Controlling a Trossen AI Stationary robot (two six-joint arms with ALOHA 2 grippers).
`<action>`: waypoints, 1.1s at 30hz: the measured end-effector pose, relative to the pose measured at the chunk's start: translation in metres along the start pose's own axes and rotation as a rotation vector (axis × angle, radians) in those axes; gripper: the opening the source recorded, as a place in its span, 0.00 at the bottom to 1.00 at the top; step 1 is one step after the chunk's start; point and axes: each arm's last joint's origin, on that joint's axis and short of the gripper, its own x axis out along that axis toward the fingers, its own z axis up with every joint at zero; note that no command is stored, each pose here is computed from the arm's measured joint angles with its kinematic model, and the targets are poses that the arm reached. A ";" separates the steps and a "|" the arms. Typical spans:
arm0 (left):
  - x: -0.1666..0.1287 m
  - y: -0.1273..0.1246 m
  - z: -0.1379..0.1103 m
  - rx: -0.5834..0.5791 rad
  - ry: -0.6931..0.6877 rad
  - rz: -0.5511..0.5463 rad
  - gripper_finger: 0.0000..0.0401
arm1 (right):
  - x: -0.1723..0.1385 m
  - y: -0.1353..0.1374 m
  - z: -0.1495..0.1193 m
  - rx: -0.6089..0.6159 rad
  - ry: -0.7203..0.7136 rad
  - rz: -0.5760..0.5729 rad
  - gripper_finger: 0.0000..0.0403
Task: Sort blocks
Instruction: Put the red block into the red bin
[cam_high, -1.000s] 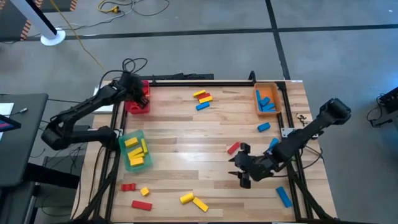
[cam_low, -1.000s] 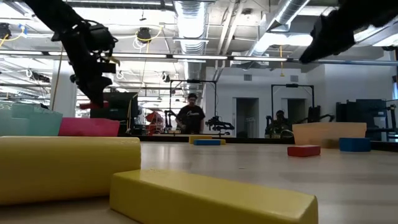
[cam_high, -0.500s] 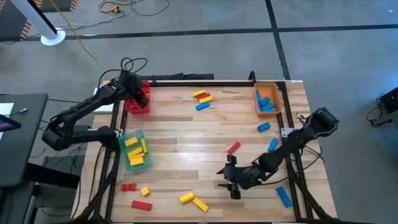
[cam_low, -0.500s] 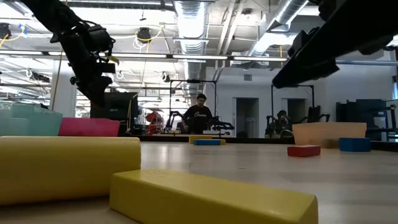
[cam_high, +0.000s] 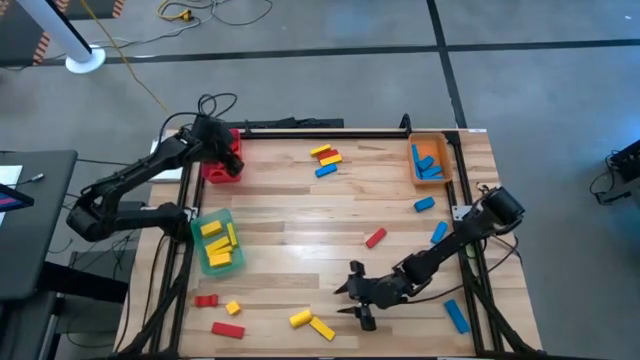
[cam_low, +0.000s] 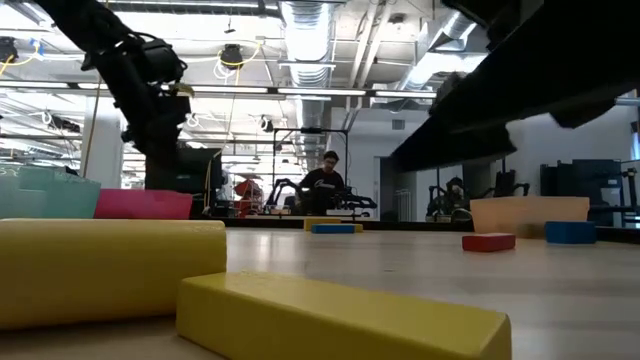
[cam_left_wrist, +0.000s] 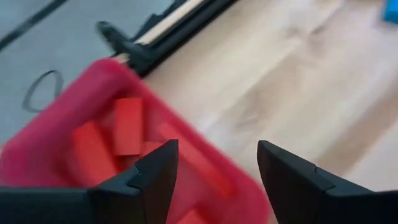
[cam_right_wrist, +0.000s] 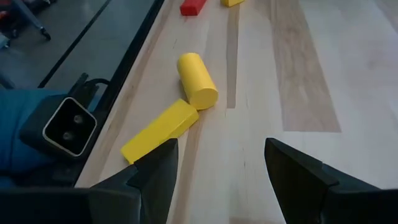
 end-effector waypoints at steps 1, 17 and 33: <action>0.000 -0.002 0.000 0.005 -0.004 -0.024 0.53 | 0.003 0.000 0.001 0.002 -0.001 0.001 0.63; -0.006 -0.067 0.003 0.157 -0.020 -0.297 0.54 | 0.054 0.004 0.022 -0.031 -0.001 0.092 0.63; -0.032 -0.143 -0.010 0.316 -0.037 -0.551 0.54 | 0.055 0.001 0.033 -0.010 -0.062 0.127 0.63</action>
